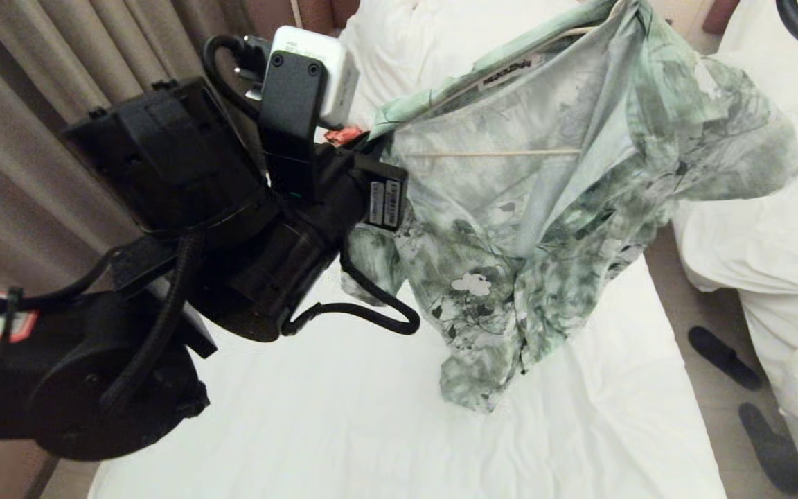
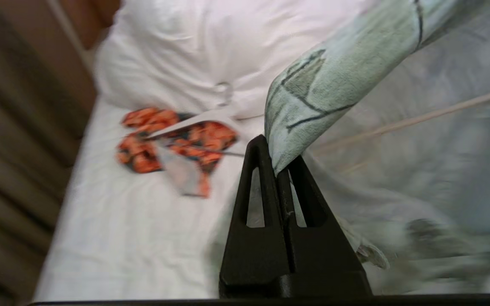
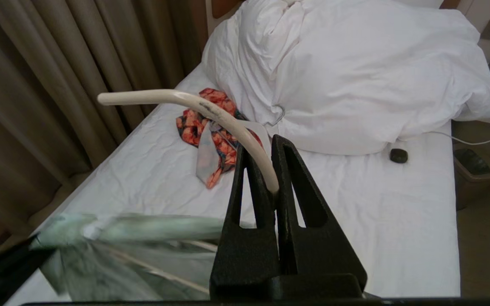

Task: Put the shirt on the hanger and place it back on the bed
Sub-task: Take the clothes hanger out of the clothes

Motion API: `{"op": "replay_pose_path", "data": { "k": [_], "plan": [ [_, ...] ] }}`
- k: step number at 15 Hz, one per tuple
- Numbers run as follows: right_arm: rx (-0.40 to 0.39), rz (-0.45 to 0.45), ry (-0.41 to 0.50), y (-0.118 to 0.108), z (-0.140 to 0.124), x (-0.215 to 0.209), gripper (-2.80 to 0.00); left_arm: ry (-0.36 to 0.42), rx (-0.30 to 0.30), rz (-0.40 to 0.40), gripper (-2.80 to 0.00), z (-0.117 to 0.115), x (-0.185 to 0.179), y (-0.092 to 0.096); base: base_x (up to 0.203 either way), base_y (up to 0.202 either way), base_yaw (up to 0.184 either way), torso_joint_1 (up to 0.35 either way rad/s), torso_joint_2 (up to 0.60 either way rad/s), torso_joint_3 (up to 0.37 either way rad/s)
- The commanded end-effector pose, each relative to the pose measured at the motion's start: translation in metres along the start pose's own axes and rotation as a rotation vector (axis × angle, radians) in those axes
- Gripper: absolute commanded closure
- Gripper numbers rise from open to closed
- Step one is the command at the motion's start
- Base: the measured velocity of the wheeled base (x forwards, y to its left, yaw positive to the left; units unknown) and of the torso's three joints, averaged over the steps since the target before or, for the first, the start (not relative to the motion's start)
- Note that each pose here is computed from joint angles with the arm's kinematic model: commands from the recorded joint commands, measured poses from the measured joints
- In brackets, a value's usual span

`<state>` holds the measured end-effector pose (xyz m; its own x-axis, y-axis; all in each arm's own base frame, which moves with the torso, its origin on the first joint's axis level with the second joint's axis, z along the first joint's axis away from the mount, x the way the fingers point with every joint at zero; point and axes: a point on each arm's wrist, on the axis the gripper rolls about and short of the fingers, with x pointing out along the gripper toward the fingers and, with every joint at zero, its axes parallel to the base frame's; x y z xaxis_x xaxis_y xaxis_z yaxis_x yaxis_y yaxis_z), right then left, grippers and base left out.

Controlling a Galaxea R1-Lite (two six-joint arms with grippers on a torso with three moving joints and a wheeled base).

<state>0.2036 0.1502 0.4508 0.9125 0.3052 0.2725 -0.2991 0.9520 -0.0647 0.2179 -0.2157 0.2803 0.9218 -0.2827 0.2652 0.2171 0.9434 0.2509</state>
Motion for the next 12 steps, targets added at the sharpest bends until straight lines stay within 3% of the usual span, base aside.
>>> {"op": "replay_pose_path", "data": {
  "k": [1, 4, 6, 9, 12],
  "plan": [
    [0.001, -0.004, -0.006, -0.001, 0.002, -0.002, 0.00, 0.009, 0.018, 0.048, 0.00, -0.007, 0.006, 0.017, 0.000, 0.000, 0.000, 0.000, 0.00, 0.000],
    [0.002, -0.005, -0.008, -0.002, 0.003, -0.004, 0.00, 0.043, 0.046, 0.092, 0.00, -0.024, 0.011, 0.035, 0.000, 0.000, 0.000, 0.000, 0.00, 0.000],
    [0.000, -0.003, 0.002, -0.002, 0.000, -0.003, 0.00, 0.043, 0.037, 0.092, 0.00, -0.029, 0.013, 0.037, 0.000, 0.000, 0.000, 0.000, 0.00, 0.000],
    [0.007, 0.002, 0.013, 0.001, -0.005, 0.000, 0.00, 0.038, 0.026, 0.054, 0.00, -0.028, 0.015, 0.022, 0.000, 0.000, 0.000, 0.000, 0.00, 0.000],
    [0.125, 0.009, 0.033, 0.005, -0.012, 0.005, 0.00, 0.037, -0.004, -0.008, 0.00, -0.033, 0.015, -0.005, 0.000, 0.000, 0.000, 0.000, 0.00, 0.000]
  ]
}}
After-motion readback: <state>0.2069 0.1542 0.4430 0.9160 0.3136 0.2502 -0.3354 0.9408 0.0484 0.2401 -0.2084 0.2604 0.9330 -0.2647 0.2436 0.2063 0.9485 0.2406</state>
